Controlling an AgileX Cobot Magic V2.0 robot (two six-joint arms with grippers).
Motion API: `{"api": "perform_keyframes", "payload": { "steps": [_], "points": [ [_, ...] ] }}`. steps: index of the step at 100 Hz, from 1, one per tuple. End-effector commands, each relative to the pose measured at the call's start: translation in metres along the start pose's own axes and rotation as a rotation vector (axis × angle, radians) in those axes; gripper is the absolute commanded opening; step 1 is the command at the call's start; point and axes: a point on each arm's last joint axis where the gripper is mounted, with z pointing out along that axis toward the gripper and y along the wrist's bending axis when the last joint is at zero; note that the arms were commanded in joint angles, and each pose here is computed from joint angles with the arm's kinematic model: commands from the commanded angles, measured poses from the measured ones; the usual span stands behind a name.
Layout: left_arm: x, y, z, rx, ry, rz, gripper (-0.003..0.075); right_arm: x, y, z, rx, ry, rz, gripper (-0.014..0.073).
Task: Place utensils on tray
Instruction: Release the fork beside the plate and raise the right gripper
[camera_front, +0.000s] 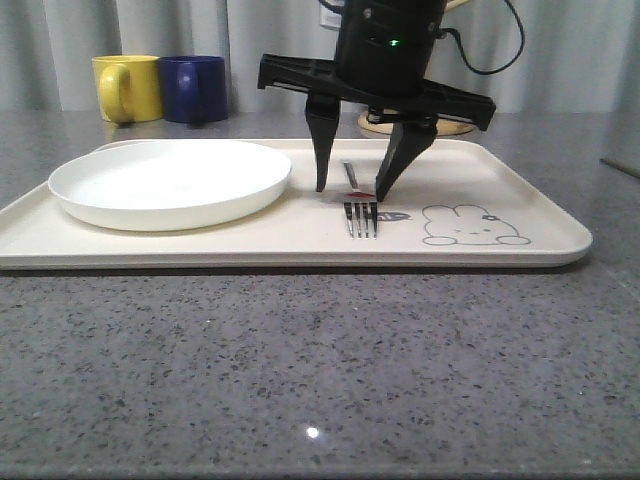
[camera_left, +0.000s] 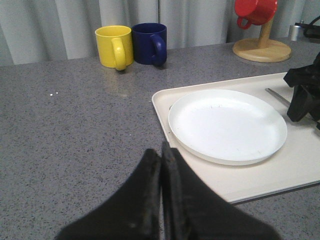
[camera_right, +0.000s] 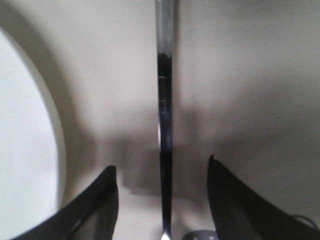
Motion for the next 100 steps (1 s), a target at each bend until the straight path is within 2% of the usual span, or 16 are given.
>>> {"api": "perform_keyframes", "payload": {
  "steps": [1,16,25,47,58,70,84,100],
  "points": [
    [-0.014,-0.001,-0.003,0.008,-0.09,-0.004,-0.0019,-0.007,0.002,-0.042,-0.046,-0.112,-0.023,0.0462],
    [-0.014,-0.001,-0.003,0.008,-0.09,-0.004,-0.0019,-0.006,-0.004,-0.077,-0.024,-0.189,-0.14,0.0461],
    [-0.014,-0.001,-0.003,0.008,-0.09,-0.004,-0.0019,-0.006,-0.016,-0.099,0.023,-0.217,-0.165,0.0462],
    [-0.014,-0.001,-0.003,0.008,-0.09,-0.004,-0.0019,-0.018,-0.065,-0.128,0.136,-0.203,-0.185,0.0462],
    [-0.014,-0.001,-0.003,0.008,-0.09,-0.004,-0.0019,-0.025,-0.093,-0.129,0.184,-0.142,-0.185,0.0462],
    [-0.014,-0.001,-0.003,0.008,-0.09,-0.004,-0.0019,-0.032,-0.132,-0.124,0.223,-0.085,-0.131,0.0462],
    [-0.014,-0.001,-0.003,0.008,-0.09,-0.004,-0.0019,-0.033,-0.174,-0.115,0.215,-0.022,-0.072,0.0462],
    [-0.014,-0.001,-0.003,0.008,-0.09,-0.004,-0.0019,-0.034,-0.207,-0.104,0.182,0.052,-0.052,0.0462]
  ]
}}
